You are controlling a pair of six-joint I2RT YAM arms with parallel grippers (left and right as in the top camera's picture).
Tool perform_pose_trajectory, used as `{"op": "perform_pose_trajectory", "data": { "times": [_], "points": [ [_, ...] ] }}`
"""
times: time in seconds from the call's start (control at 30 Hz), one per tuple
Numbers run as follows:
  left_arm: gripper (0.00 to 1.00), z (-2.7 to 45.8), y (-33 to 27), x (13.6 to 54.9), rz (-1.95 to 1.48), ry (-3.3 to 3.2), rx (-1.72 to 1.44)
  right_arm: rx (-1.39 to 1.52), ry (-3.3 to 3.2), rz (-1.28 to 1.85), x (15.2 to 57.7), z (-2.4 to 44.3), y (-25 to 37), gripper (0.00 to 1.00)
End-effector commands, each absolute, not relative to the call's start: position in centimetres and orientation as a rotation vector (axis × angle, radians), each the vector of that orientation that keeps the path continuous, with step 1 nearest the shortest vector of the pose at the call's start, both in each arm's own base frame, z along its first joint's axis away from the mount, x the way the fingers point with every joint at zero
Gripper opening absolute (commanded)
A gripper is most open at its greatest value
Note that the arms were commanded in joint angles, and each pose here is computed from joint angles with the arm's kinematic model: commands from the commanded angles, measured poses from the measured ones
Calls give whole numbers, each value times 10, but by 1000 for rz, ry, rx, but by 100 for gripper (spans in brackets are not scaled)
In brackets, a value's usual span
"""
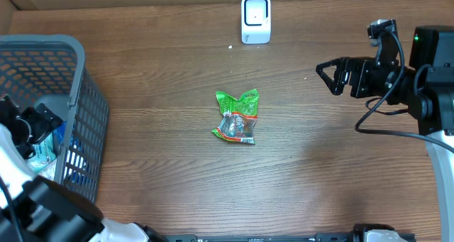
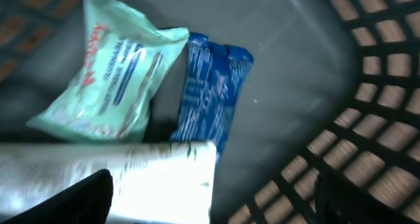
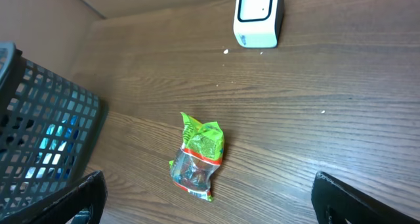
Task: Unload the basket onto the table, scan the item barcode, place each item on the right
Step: 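Return the left gripper into the basket and grasp the blue packet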
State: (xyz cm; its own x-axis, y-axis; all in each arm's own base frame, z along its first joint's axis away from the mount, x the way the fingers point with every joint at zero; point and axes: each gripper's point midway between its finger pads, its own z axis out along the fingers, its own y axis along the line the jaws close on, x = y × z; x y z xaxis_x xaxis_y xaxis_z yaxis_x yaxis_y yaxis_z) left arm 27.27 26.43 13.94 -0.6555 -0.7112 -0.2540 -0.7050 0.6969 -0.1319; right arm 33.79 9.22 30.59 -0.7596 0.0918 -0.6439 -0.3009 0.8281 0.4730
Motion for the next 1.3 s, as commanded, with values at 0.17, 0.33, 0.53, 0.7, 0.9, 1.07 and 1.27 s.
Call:
{"op": "perform_pose_trajectory", "data": {
  "times": [0.17, 0.33, 0.53, 0.7, 0.9, 1.07, 1.27],
  "points": [
    [75, 69, 264, 292, -158, 2751, -1059, -164, 2303, 759, 345, 312, 94, 100],
    [75, 32, 250, 296, -189, 2876, -1006, -165, 2301, 758, 345, 312, 94, 100],
    [57, 3, 241, 294, -129, 2995, -979, -163, 2308, 760, 344, 311, 94, 100],
    [30, 5, 241, 296, -125, 2988, -1000, -163, 2308, 760, 344, 311, 94, 100],
    [25, 43, 249, 302, -129, 2977, -1044, -165, 2300, 758, 345, 312, 94, 100],
    [4, 111, 263, 319, -87, 2919, -1018, -167, 2296, 758, 346, 313, 94, 100],
    [4, 210, 271, 330, -4, 2780, -964, -163, 2305, 761, 345, 312, 94, 100]
  ]
}}
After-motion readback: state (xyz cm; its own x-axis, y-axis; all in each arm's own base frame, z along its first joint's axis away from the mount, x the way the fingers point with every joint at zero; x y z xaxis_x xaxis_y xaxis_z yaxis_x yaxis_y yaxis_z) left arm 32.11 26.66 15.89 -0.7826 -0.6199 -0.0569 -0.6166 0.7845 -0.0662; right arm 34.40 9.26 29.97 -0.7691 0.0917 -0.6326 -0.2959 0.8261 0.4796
